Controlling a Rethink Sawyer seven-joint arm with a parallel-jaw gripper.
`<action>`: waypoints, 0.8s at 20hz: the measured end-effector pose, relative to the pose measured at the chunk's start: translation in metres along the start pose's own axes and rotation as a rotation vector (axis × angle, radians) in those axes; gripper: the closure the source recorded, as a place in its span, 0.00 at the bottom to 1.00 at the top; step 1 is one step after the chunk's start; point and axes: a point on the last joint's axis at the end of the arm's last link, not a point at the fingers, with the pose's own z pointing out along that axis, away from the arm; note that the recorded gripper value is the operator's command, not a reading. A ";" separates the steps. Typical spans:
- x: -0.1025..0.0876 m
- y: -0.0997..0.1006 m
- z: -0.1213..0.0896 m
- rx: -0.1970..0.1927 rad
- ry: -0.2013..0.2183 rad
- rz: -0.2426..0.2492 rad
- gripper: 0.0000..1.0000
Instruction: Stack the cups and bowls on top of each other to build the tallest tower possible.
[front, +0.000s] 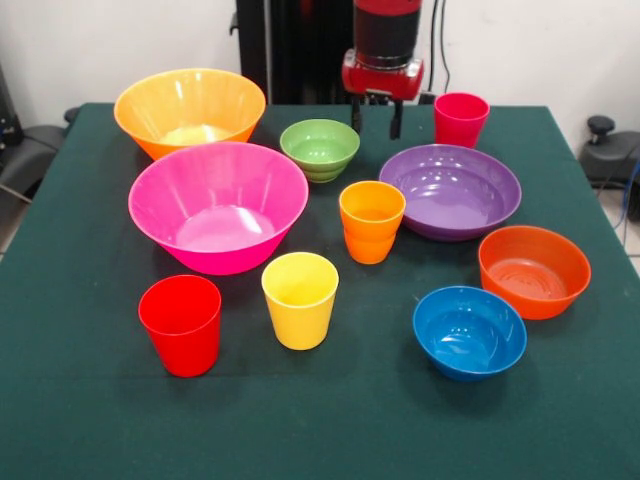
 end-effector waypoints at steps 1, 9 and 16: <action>-0.002 0.003 -0.007 0.004 0.006 -0.009 0.00; -0.010 0.005 -0.036 0.020 0.050 -0.018 0.00; -0.023 0.001 -0.041 0.022 0.052 -0.004 0.00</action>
